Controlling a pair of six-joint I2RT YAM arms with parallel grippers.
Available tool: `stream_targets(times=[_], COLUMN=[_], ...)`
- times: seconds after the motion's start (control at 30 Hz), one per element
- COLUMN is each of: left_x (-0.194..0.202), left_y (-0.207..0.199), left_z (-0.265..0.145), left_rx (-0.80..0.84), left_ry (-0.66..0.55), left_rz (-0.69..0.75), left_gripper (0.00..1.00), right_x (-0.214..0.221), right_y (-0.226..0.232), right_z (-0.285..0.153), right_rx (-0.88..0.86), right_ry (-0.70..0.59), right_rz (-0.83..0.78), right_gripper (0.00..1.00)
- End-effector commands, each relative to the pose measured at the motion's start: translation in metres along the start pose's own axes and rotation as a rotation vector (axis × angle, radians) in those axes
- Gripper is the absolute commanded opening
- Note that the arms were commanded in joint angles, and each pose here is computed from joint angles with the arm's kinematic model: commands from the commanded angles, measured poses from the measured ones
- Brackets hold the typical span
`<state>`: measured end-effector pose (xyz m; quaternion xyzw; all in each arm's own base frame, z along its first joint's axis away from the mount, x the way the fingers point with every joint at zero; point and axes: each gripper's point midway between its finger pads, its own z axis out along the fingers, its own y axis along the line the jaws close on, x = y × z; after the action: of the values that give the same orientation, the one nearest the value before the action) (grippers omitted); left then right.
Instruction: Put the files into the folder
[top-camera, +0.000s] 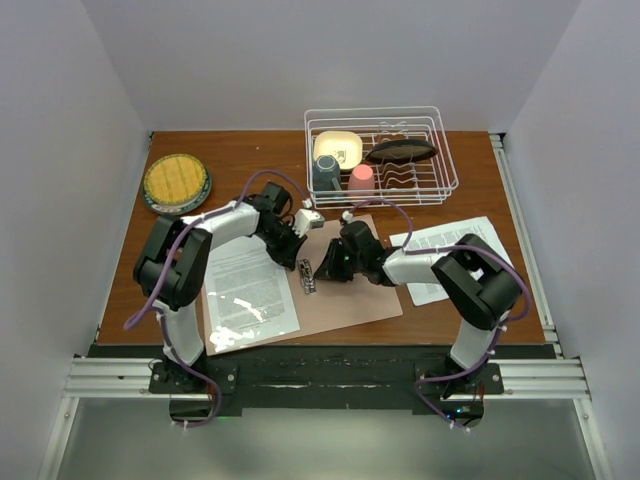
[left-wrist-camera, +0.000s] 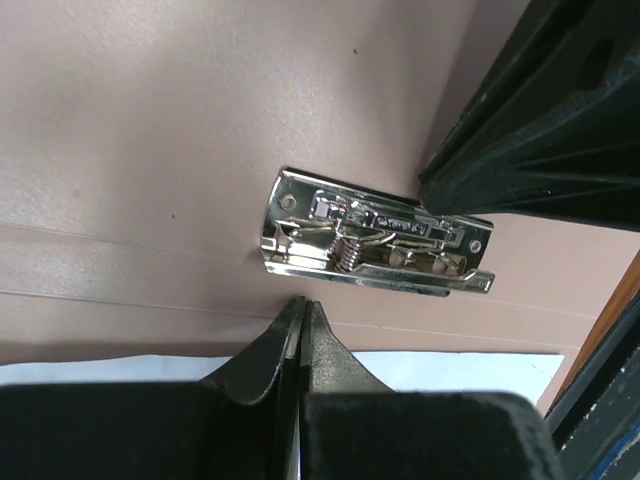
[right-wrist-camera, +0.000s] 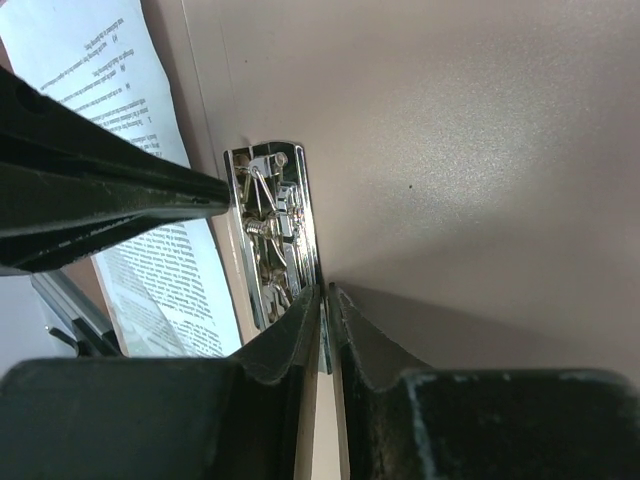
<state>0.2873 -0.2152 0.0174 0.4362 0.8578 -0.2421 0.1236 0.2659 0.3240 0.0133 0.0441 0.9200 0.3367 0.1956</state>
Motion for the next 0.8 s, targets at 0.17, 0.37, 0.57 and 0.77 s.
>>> stream_targets(times=[0.17,0.37,0.57,0.77], left_x=[-0.034,-0.052,-0.036,-0.027], left_y=[0.006,0.010,0.004,-0.008], left_z=[0.026,0.033,0.014,-0.025], left_rx=[0.013,0.043,-0.001,-0.041], left_ry=[-0.032,-0.044,-0.045,-0.046], left_rz=[0.020,0.024,0.044,0.034], left_gripper=[0.00,0.00,0.00,0.00], right_x=[0.044,0.041,0.033,0.017], right_y=[-0.095,-0.093,-0.094,-0.088], right_z=[-0.013,-0.016,-0.010,-0.018], right_rx=[0.309,0.286,0.300,0.302], right_ry=[0.059,0.019,0.016,-0.049], right_rz=[0.017,0.022,-0.011,-0.037], right_gripper=[0.14,0.15,0.15,0.16])
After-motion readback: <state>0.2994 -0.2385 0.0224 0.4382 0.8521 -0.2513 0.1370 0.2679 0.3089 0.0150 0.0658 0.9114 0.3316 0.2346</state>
